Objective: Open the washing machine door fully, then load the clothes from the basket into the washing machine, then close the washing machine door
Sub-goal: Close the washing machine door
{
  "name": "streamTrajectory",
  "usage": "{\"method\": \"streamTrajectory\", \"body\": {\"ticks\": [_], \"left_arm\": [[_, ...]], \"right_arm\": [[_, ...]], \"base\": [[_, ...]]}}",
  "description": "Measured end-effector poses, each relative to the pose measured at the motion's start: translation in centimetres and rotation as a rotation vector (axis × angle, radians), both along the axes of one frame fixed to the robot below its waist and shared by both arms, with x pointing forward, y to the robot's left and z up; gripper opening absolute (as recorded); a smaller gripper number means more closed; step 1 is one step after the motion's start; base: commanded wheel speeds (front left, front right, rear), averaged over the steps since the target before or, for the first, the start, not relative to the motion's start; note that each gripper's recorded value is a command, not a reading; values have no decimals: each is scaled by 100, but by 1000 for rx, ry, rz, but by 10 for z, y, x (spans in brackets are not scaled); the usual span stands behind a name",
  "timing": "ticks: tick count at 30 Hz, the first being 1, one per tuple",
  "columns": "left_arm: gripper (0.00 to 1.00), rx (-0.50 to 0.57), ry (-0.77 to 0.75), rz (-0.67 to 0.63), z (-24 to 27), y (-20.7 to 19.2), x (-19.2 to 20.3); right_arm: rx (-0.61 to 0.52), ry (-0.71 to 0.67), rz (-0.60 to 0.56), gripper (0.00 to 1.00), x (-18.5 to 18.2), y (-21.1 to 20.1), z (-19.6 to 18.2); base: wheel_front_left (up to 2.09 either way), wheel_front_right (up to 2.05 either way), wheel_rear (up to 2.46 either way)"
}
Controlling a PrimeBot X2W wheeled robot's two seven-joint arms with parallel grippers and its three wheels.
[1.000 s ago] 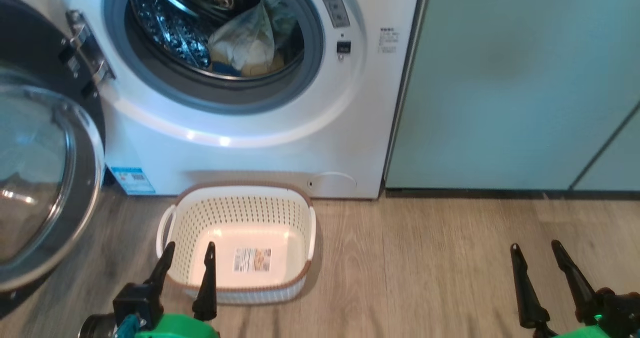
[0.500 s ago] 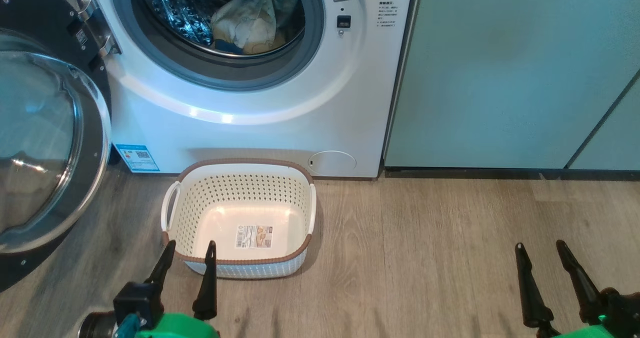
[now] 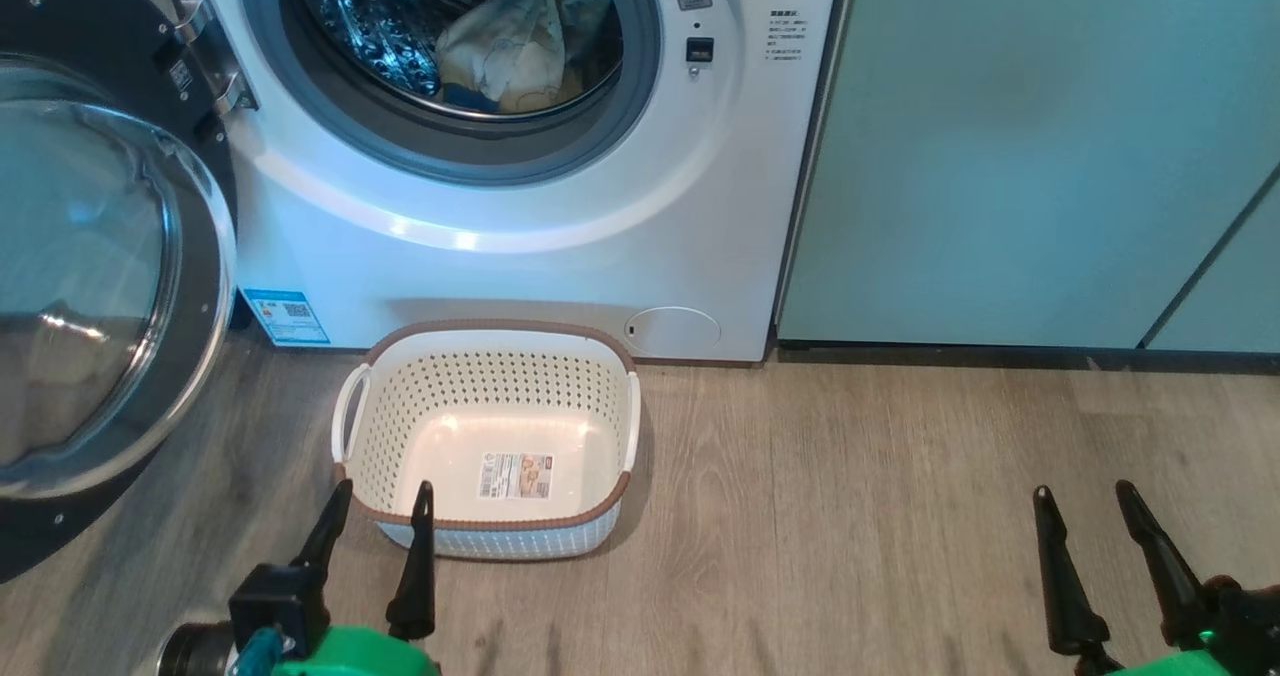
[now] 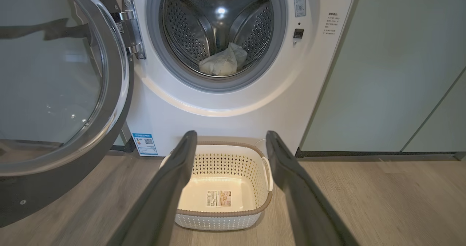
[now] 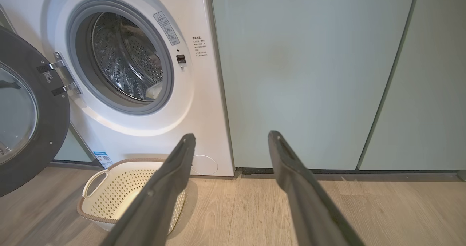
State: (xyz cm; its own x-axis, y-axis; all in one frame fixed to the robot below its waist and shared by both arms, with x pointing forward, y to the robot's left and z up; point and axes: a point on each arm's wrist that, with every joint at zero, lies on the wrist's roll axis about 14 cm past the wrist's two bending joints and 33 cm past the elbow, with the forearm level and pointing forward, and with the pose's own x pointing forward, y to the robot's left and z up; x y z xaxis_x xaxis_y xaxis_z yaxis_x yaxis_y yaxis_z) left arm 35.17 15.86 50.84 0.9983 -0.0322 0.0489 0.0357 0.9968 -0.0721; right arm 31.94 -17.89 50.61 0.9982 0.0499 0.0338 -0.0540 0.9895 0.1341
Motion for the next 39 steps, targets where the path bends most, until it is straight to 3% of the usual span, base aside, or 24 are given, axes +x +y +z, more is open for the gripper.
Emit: {"method": "streamTrajectory", "body": {"ticks": [10, 30, 39], "left_arm": [[100, 9, -18, 60, 5, 18, -5], [100, 4, -34, 379, 12, 102, -75], [100, 12, -49, 458, 16, 120, -99]], "right_arm": [[1, 8, 58, 100, 12, 17, -2], [3, 4, 402, 100, 50, 123, 0], [2, -7, 484, 100, 51, 151, 5]], "base": [[0, 0, 0], [0, 0, 0], [0, 0, 0]]}}
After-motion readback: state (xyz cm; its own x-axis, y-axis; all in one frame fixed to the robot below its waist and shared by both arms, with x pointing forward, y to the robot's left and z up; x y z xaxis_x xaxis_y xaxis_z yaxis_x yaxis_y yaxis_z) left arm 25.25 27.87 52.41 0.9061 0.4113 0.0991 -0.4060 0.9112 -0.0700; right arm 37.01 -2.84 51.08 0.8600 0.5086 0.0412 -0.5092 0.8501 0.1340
